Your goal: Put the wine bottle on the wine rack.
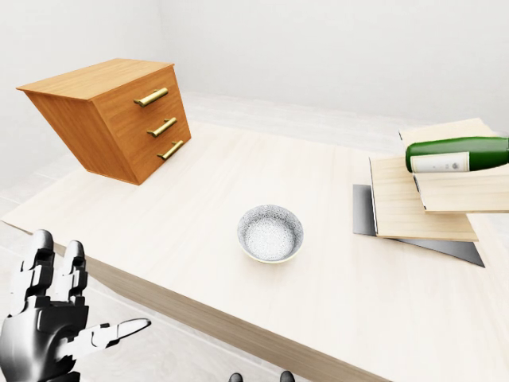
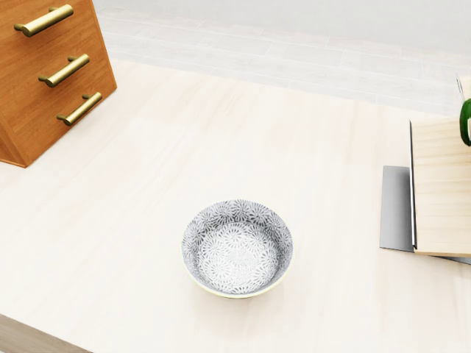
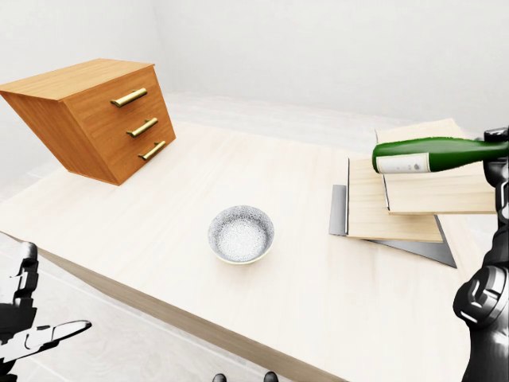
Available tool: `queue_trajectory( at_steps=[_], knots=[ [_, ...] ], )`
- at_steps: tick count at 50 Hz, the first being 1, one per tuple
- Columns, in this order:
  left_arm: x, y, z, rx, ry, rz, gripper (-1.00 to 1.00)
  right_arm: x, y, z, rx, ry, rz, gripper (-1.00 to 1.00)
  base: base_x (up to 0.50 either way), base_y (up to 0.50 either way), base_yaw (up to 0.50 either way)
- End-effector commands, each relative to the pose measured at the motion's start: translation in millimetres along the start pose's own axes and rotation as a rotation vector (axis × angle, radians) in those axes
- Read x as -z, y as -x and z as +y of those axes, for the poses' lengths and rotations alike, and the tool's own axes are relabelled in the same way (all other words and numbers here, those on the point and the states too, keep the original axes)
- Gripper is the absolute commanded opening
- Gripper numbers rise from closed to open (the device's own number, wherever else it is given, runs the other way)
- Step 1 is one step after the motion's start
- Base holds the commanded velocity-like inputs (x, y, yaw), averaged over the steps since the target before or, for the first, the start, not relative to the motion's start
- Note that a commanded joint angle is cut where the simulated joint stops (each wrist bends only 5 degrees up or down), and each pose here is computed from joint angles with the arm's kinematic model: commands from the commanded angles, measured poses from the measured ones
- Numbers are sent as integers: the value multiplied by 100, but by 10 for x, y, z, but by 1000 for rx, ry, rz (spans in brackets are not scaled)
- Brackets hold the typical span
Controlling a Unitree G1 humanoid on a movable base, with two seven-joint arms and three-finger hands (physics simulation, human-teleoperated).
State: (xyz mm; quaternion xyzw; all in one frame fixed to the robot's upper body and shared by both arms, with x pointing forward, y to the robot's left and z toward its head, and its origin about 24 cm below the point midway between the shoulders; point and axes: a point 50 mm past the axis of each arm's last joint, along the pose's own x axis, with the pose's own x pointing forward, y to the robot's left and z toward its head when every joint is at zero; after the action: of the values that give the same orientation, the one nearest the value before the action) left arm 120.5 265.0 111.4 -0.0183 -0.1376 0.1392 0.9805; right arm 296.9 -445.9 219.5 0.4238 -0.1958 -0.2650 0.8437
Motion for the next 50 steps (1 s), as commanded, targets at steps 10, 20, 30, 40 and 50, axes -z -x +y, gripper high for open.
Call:
queue_trajectory(
  at_steps=[10, 20, 30, 40, 50],
  knots=[
    [20, -7, -3, 1, 4, 7, 100, -34, 13, -69, 57, -7, -14, -100, 0, 0, 0],
    [35, -1, 10, -2, 6, 15, 100, 0, 9, -69, 73, -4, -5, -100, 0, 0, 0],
    [20, 3, 0, -3, 2, 11, 100, -21, 14, -92, 100, -1, -10, -100, 0, 0, 0],
    [18, 8, 1, -4, 1, 11, 100, -84, 26, -122, 109, 9, -23, -100, 0, 0, 0],
    [40, 2, -1, -4, 4, 18, 100, -232, 45, -144, 118, 13, -59, -100, 0, 0, 0]
  ],
)
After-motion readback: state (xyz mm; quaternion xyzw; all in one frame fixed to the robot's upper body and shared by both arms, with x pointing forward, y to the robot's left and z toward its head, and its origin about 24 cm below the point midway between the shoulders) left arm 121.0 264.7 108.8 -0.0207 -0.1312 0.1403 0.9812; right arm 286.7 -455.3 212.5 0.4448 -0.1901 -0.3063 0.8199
